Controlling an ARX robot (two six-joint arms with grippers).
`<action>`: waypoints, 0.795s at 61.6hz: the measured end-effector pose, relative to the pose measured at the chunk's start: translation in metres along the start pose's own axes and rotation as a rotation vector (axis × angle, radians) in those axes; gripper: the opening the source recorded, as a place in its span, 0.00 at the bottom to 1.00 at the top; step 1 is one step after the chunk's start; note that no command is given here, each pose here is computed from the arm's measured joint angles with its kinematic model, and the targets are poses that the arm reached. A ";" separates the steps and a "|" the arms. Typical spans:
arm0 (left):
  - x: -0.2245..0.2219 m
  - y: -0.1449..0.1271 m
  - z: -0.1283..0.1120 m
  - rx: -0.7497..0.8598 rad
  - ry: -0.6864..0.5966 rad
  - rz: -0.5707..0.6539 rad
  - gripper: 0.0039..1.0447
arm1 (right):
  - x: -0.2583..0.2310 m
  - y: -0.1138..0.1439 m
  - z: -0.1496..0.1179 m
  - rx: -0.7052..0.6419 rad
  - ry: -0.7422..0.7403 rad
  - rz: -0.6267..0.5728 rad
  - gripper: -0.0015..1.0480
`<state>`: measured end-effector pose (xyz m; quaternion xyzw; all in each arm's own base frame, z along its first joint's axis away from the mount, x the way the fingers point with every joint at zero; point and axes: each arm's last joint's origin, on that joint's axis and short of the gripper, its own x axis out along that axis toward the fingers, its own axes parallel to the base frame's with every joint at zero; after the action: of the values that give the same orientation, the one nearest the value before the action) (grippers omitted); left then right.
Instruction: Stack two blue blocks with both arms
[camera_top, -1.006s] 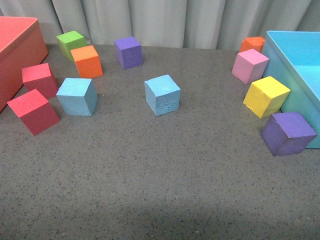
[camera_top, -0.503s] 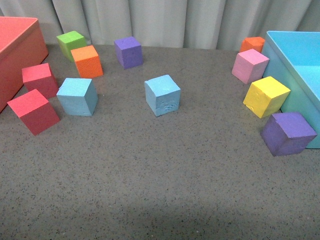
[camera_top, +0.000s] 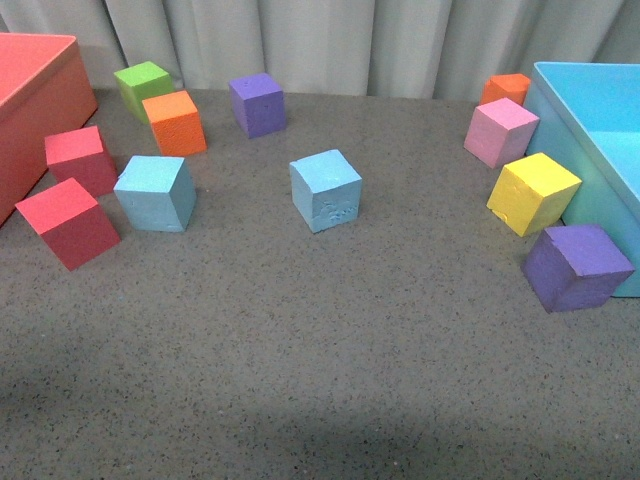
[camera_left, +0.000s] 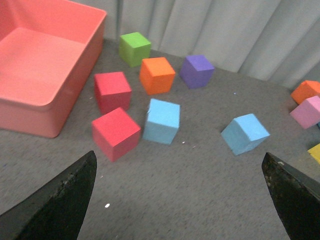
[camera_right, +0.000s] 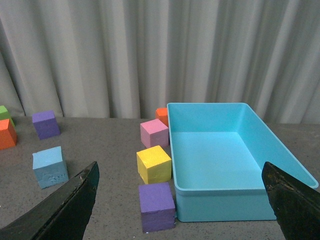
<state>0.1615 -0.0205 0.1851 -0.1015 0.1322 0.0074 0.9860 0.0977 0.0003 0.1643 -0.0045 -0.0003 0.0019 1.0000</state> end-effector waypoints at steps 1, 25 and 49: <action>0.004 -0.002 0.002 0.002 0.002 -0.006 0.94 | 0.000 0.000 0.000 0.000 0.000 0.000 0.91; 0.185 -0.066 0.000 0.224 0.415 -0.093 0.94 | 0.000 0.000 0.000 0.000 0.000 0.000 0.91; 0.257 -0.060 0.003 0.295 0.519 0.058 0.94 | 0.000 0.000 0.000 0.000 0.000 0.000 0.91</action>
<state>0.4124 -0.0822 0.1323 0.0483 0.3822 -0.0098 0.9228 0.0977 0.0003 0.1643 -0.0045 -0.0003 0.0019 1.0000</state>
